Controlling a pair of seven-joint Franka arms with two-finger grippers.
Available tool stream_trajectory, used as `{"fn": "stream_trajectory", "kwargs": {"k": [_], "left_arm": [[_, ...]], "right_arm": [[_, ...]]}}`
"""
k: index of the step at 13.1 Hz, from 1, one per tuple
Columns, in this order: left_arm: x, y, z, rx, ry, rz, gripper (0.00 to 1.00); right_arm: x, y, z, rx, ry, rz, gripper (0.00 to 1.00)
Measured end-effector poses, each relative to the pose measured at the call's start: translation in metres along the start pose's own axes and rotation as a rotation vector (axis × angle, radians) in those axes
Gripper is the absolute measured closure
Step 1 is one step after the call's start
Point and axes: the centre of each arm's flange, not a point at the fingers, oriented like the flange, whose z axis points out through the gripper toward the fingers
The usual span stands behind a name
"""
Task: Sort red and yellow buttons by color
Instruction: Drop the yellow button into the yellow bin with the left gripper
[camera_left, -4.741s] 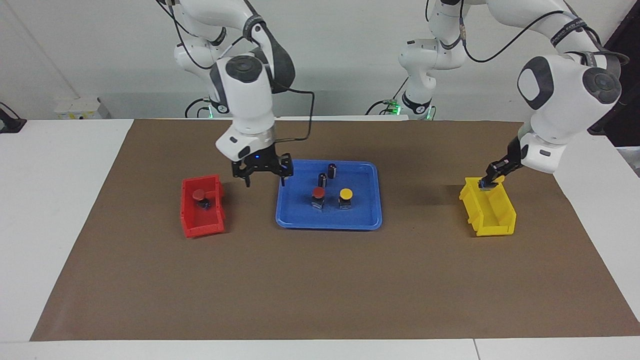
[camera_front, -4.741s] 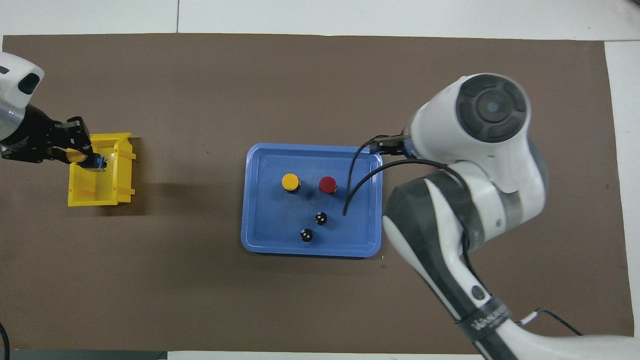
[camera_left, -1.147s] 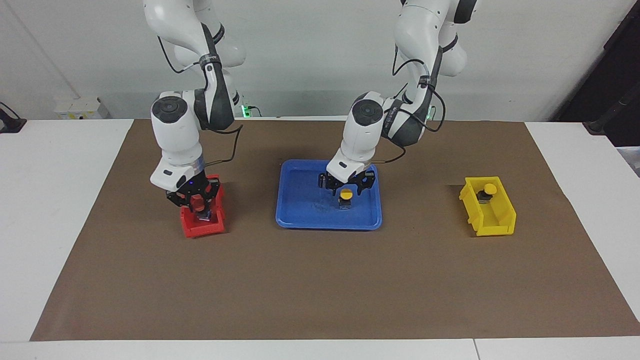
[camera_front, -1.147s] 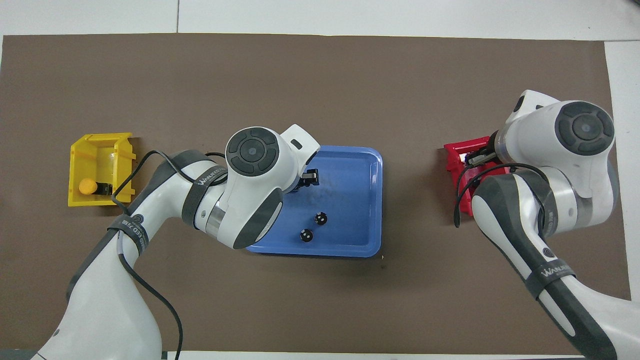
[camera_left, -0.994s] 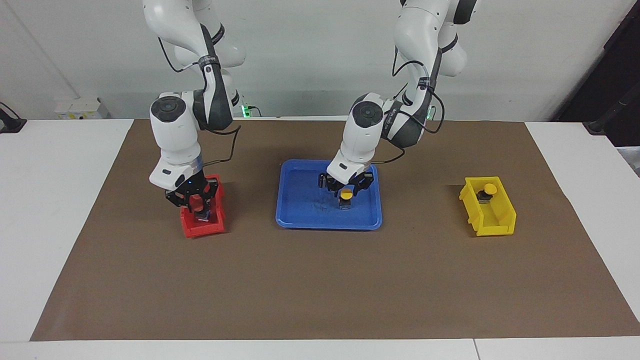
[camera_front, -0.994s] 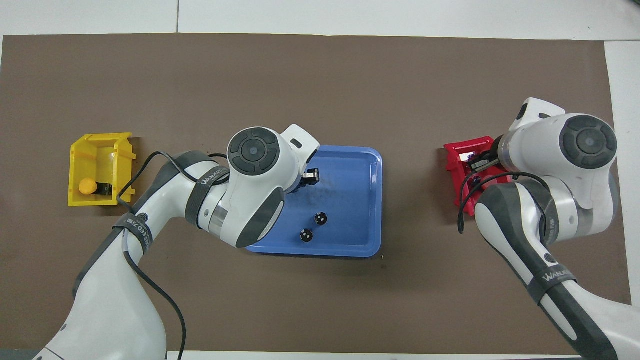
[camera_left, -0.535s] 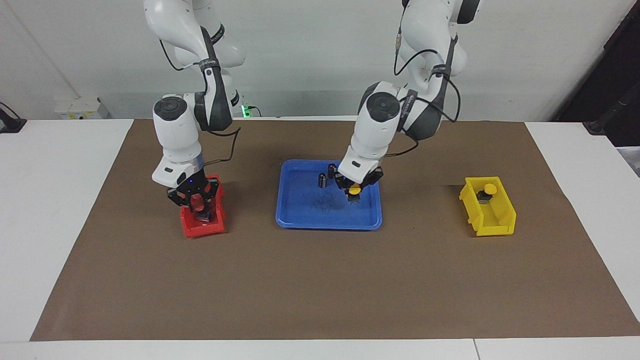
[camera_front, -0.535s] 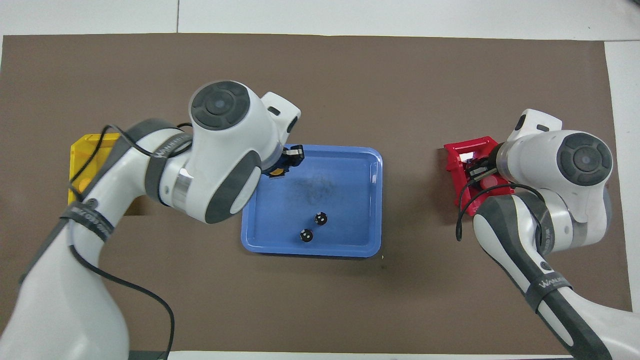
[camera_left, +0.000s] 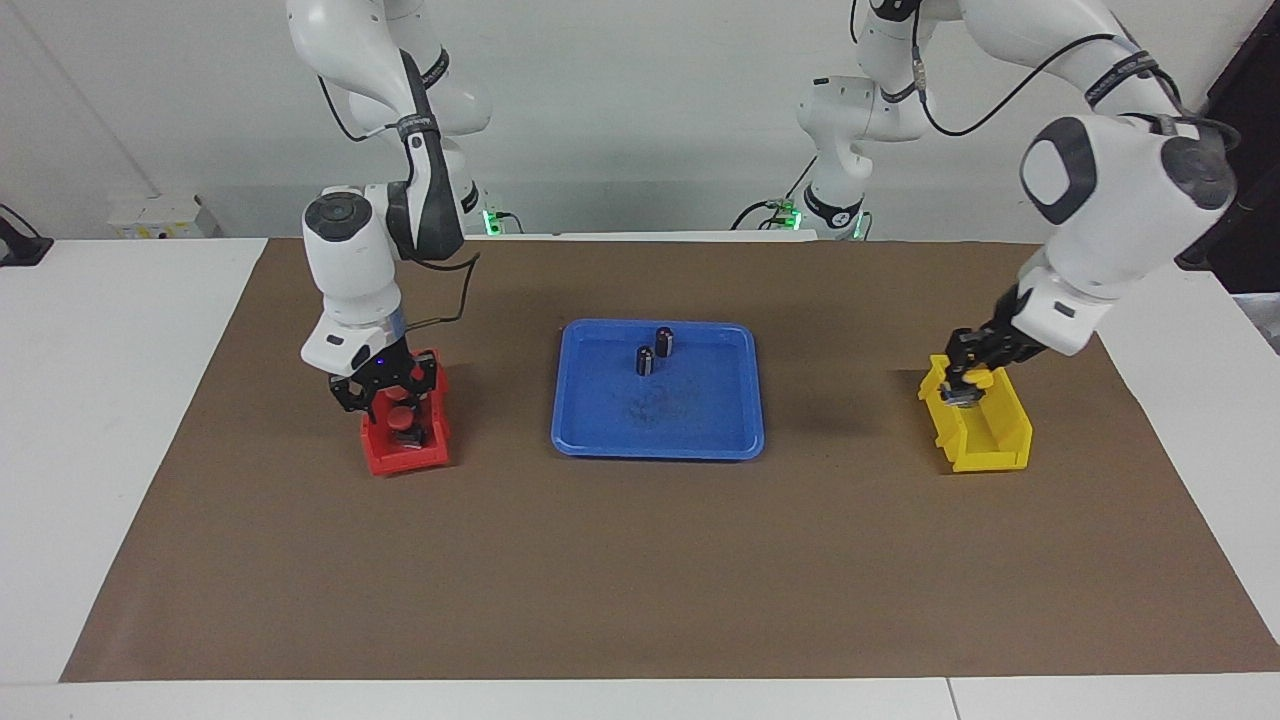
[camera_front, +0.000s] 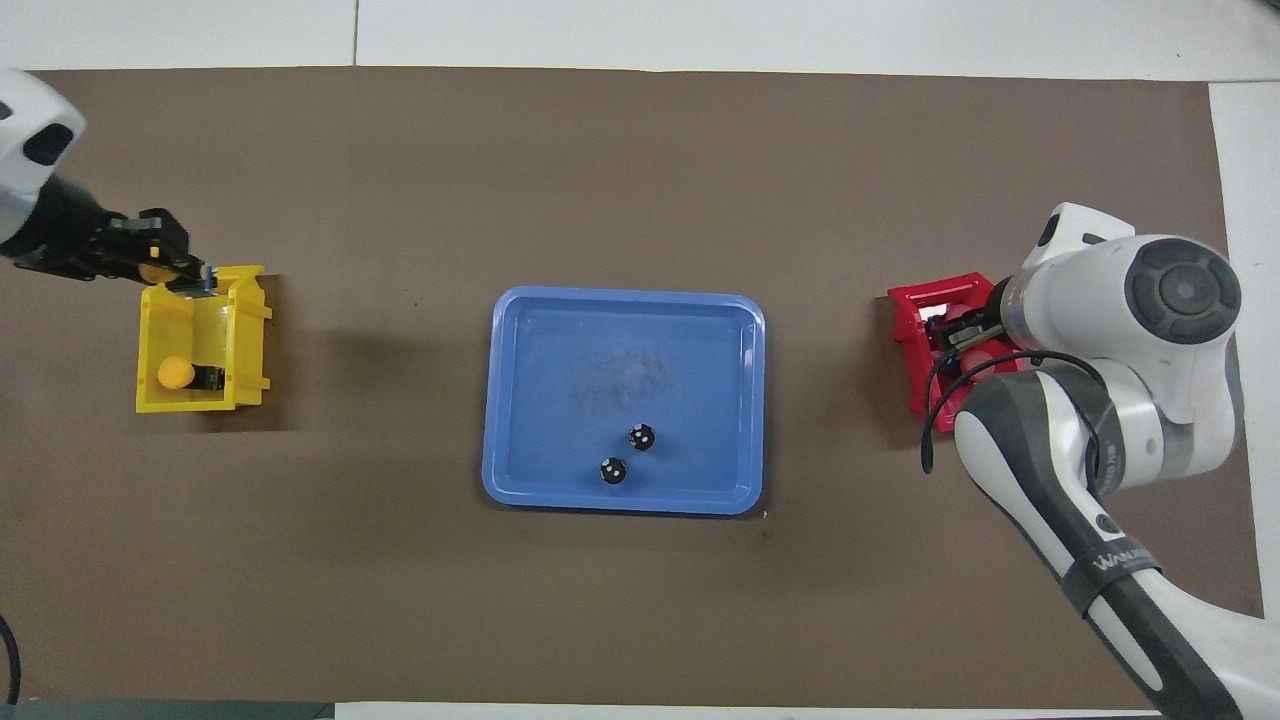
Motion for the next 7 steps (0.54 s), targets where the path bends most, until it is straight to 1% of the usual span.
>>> {"fn": "stream_trajectory", "kwargs": {"k": [1, 2, 3, 5, 7], "left_arm": [[-0.002, -0.027, 0.01, -0.001, 0.018, 0.006, 0.59], [-0.006, -0.04, 0.026, 0.002, 0.041, 0.008, 0.59], [-0.008, -0.042, 0.043, 0.005, 0.055, 0.008, 0.59], [-0.012, -0.037, 0.069, 0.008, 0.056, 0.019, 0.59], [-0.015, -0.036, 0.085, 0.012, 0.068, 0.029, 0.59]], "right_arm": [[0.005, 0.005, -0.026, 0.018, -0.025, 0.021, 0.23], [0.007, 0.009, -0.055, 0.05, -0.047, 0.046, 0.09], [0.006, 0.012, -0.088, 0.071, -0.066, 0.061, 0.01], [-0.009, 0.017, -0.144, 0.09, -0.096, 0.086, 0.0], [-0.028, 0.023, -0.195, 0.093, -0.127, 0.132, 0.0]]}}
